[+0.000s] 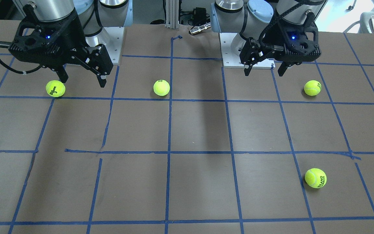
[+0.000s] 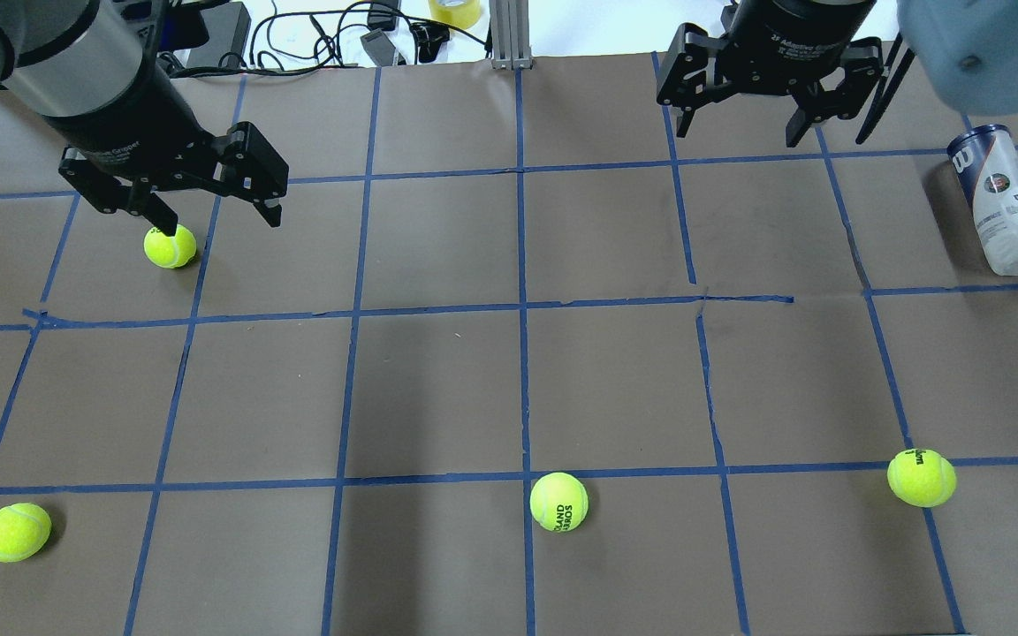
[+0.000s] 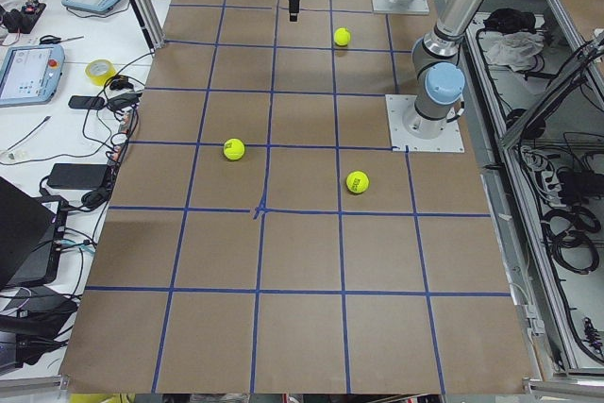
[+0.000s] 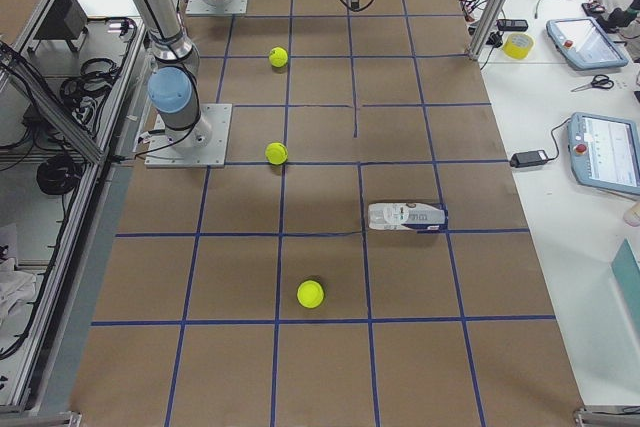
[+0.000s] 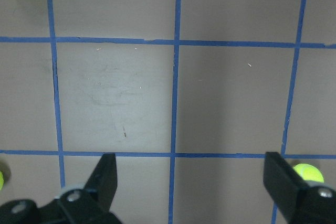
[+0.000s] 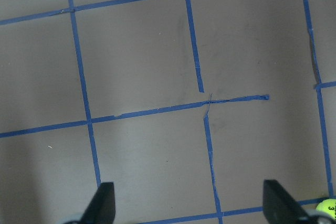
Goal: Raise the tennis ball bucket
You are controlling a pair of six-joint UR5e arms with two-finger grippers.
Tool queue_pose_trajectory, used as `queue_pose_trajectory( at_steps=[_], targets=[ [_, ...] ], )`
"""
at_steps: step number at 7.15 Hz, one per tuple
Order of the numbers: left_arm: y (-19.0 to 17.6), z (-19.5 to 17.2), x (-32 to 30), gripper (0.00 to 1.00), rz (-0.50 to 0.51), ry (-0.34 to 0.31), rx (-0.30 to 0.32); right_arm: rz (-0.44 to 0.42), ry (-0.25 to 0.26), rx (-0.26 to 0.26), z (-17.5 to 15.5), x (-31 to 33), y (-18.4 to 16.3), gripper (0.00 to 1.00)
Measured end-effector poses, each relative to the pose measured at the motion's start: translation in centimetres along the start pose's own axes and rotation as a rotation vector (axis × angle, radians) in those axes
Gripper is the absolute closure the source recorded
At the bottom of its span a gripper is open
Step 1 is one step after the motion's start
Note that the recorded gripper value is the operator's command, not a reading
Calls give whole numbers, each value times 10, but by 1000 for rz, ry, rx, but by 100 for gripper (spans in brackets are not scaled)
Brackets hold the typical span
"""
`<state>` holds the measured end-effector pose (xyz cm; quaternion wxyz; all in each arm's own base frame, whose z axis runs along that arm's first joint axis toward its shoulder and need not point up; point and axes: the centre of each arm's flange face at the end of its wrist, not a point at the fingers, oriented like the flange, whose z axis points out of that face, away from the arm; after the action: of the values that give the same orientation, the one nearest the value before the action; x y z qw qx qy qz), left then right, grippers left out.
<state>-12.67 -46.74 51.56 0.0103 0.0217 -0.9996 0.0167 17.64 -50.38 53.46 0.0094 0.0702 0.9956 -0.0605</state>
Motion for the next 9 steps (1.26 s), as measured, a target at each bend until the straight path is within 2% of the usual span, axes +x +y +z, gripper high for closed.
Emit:
queue_pose_trajectory(
  at_steps=[9],
  targets=[
    [-4,5,0,0,0,2,-7,14,10,-11,3,9,-3,0]
  ],
)
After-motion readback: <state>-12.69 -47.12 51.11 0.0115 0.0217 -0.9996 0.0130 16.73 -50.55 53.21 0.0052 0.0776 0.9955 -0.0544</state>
